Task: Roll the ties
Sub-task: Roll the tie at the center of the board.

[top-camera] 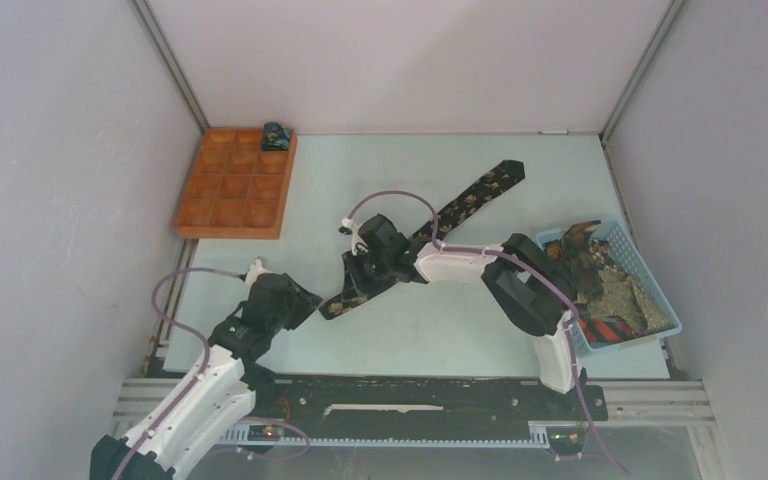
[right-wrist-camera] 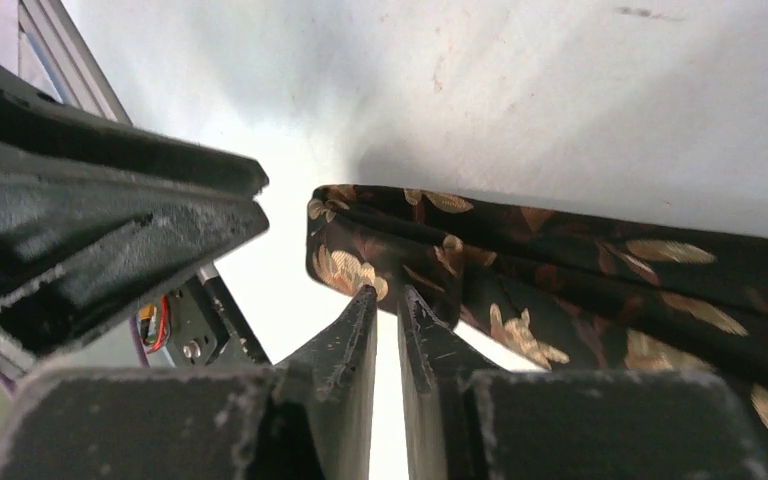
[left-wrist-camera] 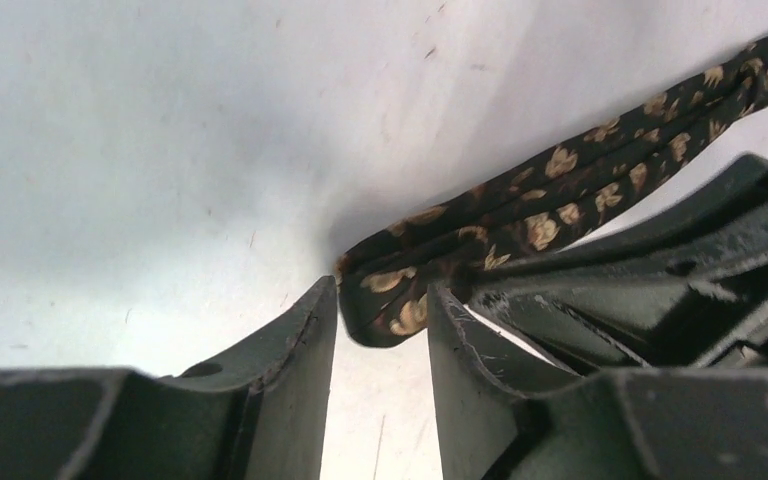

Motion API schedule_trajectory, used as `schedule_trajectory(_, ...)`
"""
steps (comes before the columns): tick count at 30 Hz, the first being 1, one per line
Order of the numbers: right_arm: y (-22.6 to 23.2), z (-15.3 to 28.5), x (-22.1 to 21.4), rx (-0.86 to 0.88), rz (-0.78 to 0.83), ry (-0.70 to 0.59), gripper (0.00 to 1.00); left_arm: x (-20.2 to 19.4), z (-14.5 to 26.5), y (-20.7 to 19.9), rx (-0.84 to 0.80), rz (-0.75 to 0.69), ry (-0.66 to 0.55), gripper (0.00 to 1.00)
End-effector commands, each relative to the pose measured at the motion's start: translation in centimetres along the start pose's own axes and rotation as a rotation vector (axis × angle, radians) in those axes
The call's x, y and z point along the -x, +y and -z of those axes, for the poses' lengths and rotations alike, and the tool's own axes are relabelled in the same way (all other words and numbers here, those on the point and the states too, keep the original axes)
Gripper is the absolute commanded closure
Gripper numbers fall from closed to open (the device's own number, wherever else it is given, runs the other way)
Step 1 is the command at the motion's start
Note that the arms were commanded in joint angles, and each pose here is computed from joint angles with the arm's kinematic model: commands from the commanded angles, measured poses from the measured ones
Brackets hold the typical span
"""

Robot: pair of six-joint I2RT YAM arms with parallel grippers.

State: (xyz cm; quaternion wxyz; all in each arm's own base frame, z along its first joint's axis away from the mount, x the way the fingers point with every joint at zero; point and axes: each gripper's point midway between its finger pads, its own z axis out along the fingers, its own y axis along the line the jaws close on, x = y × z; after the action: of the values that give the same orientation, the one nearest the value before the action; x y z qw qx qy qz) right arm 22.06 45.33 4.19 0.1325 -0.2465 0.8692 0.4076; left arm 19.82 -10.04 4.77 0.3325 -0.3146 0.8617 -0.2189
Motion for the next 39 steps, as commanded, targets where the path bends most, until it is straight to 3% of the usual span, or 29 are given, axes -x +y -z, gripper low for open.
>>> schedule_trajectory(1,1.7,4.4,3.2,-0.041,0.066,-0.087,0.83,3.3,0.6,-1.7,0.031,-0.098,-0.066,0.58)
schedule_trajectory(12,-7.2,8.3,-2.0,-0.417,-0.008,-0.06,0.86,5.8,-2.8,-6.7,0.076,-0.26,0.007,0.64)
schedule_trajectory(19,-11.9,9.3,-4.6,-0.602,-0.059,-0.033,0.89,4.8,-7.4,-9.5,0.067,-0.317,0.149,0.73)
schedule_trajectory(23,-13.0,8.8,-4.2,-0.61,-0.08,-0.04,0.9,3.8,-9.2,-10.9,0.029,-0.324,0.225,0.79)
schedule_trajectory(39,-14.2,5.3,-0.1,-0.558,-0.051,-0.032,0.92,0.9,-12.8,-10.1,0.042,-0.337,0.368,0.81)
